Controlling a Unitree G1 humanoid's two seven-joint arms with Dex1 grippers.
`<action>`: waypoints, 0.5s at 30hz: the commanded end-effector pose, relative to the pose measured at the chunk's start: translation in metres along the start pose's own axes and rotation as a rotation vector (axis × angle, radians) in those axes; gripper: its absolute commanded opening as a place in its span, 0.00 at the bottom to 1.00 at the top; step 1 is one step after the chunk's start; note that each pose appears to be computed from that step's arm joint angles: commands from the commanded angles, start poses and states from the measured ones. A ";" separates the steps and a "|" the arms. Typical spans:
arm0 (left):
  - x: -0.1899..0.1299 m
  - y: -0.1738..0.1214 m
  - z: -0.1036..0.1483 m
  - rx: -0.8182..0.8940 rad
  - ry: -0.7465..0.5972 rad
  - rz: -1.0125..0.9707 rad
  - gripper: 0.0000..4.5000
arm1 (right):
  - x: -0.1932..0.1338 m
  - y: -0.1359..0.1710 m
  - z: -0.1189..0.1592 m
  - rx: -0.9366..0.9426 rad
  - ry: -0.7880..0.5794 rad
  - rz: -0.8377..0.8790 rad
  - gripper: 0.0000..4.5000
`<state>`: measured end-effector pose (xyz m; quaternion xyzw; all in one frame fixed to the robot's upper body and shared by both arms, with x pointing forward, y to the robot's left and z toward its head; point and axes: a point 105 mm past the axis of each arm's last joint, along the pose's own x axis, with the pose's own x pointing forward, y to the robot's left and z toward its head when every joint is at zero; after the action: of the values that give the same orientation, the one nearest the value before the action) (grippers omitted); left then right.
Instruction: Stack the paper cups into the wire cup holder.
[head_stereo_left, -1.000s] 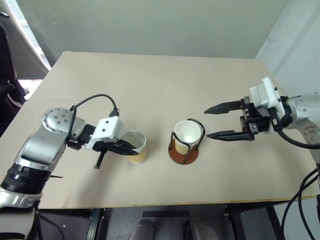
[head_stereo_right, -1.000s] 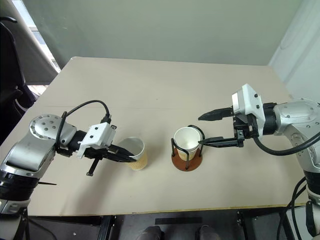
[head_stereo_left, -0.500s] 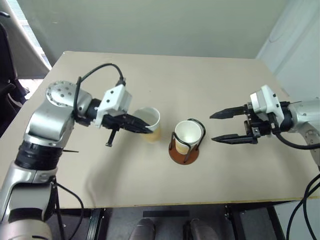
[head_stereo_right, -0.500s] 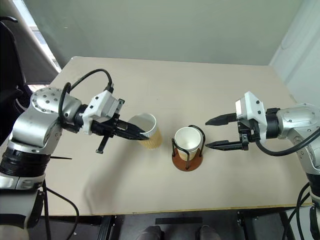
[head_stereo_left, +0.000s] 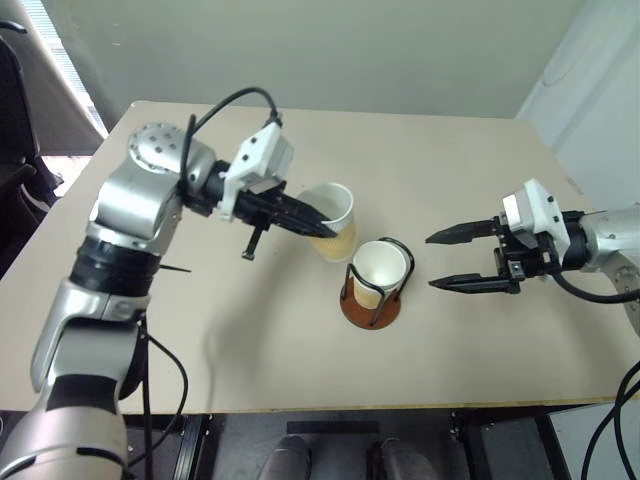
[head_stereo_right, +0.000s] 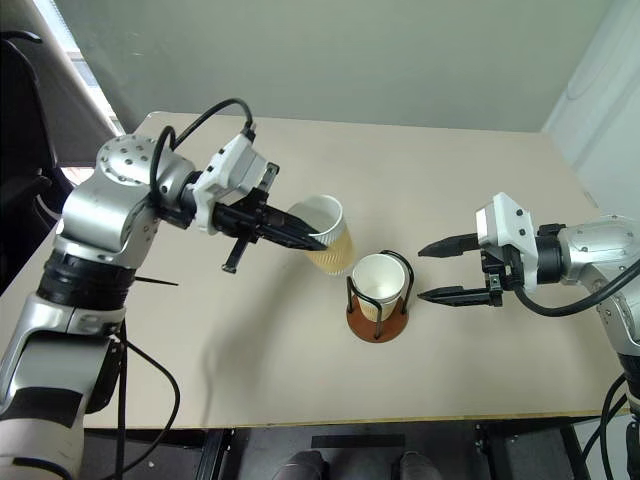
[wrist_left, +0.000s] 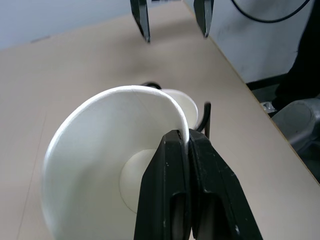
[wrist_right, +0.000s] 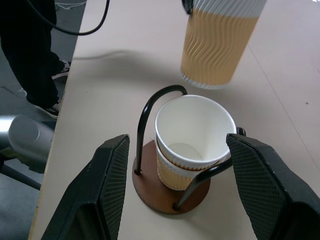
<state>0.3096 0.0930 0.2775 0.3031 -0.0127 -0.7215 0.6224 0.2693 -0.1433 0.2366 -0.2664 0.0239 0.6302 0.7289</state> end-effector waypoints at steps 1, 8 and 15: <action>0.004 0.003 0.016 0.082 -0.017 -0.054 0.01 | -0.008 -0.002 0.008 -0.051 0.009 -0.037 0.69; 0.021 0.010 0.024 0.120 -0.048 -0.108 0.01 | -0.013 -0.001 0.005 -0.041 0.029 -0.057 0.69; 0.037 0.012 0.033 0.138 -0.082 -0.160 0.01 | -0.017 -0.002 0.000 -0.030 0.049 -0.078 0.69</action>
<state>0.3124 0.0476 0.2816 0.3044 -0.0427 -0.7649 0.5661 0.2695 -0.1538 0.2293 -0.2708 0.0440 0.6117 0.7419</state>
